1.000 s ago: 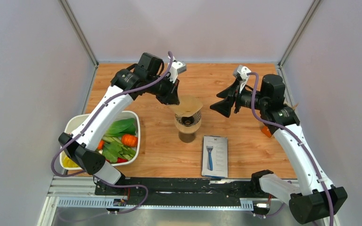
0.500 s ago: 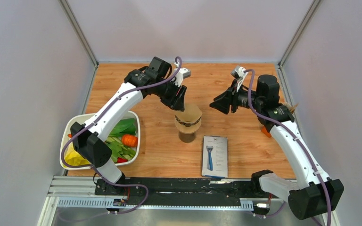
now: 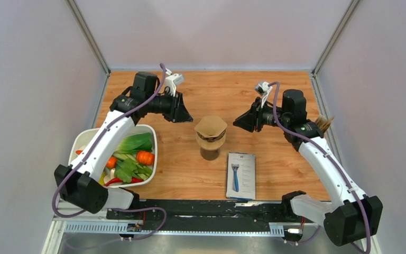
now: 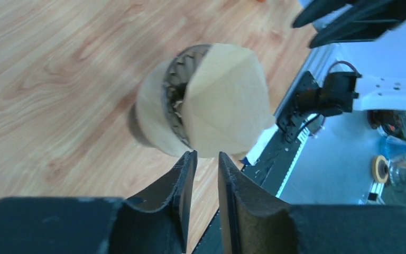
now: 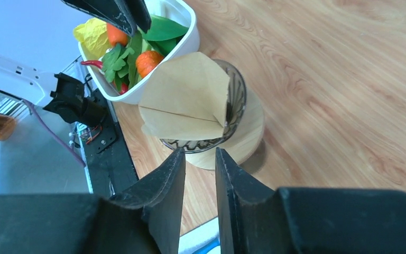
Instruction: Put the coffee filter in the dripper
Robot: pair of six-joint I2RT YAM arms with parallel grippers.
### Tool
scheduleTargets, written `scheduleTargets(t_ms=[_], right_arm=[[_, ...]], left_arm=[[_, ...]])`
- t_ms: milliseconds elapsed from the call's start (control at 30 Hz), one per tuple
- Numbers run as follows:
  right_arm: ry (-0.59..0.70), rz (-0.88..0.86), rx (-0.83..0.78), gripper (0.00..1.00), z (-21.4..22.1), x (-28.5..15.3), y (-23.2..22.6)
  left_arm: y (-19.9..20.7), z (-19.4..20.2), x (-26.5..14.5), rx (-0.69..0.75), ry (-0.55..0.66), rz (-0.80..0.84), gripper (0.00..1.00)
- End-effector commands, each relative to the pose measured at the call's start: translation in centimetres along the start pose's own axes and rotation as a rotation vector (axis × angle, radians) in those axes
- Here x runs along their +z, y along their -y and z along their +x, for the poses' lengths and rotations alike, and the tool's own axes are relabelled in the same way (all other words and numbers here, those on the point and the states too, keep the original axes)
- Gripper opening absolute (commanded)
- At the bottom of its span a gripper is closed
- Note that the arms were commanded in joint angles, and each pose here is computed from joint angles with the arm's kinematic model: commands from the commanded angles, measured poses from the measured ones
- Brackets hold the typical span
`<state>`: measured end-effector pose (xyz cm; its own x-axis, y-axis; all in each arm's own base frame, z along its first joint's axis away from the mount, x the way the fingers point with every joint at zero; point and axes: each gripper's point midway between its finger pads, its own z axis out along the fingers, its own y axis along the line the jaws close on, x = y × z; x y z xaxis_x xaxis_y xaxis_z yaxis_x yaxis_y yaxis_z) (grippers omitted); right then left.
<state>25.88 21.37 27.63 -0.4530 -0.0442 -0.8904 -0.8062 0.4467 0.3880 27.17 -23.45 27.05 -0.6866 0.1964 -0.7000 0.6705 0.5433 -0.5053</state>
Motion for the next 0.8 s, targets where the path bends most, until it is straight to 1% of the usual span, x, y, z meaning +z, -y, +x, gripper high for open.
scheduleTargets(t_ms=[0,33,67,100,133,167,200,233,333,500,767], right_arm=[[0.051,-0.082,-0.022,0.29,-1.3,0.7,-2.2],[0.058,-0.09,-0.021,0.29,-1.5,0.8,-2.4],[0.065,-0.095,-0.017,0.29,-1.6,1.0,-2.4],[0.071,-0.103,-0.002,0.29,-1.7,1.2,-2.4],[0.076,-0.109,0.006,0.29,-1.8,1.3,-2.4],[0.074,-0.116,0.019,0.29,-1.7,1.5,-2.3],[0.072,-0.123,0.032,0.28,-1.5,1.7,-2.3],[0.07,-0.128,0.041,0.28,-1.3,1.9,-2.2],[0.055,-0.144,0.054,0.28,-0.7,2.6,-2.1],[0.041,-0.169,0.059,0.28,-0.1,3.3,-2.3],[-0.001,-0.186,0.077,0.29,1.6,4.2,-2.4]], left_arm=[[4.5,-1.2,-0.5,0.031,0.122,0.222,0.28],[4.4,-1.1,-0.2,0.015,0.136,0.234,0.25],[4.7,-1.5,-0.3,0.031,0.16,0.246,0.23],[4.5,-1.0,0.0,-0.001,0.152,0.249,0.22],[4.5,-1.2,0.1,0.003,0.166,0.26,0.21],[4.3,-0.7,0.4,-0.036,0.156,0.269,0.2],[4.5,-1.0,0.5,-0.025,0.175,0.294,0.2],[4.4,-0.5,0.8,-0.072,0.165,0.305,0.2],[4.8,-0.6,1.0,-0.08,0.184,0.364,0.19],[4.4,0.1,1.5,-0.096,0.177,0.38,0.18],[3.6,0.9,2.9,-0.165,0.168,0.407,0.14]])
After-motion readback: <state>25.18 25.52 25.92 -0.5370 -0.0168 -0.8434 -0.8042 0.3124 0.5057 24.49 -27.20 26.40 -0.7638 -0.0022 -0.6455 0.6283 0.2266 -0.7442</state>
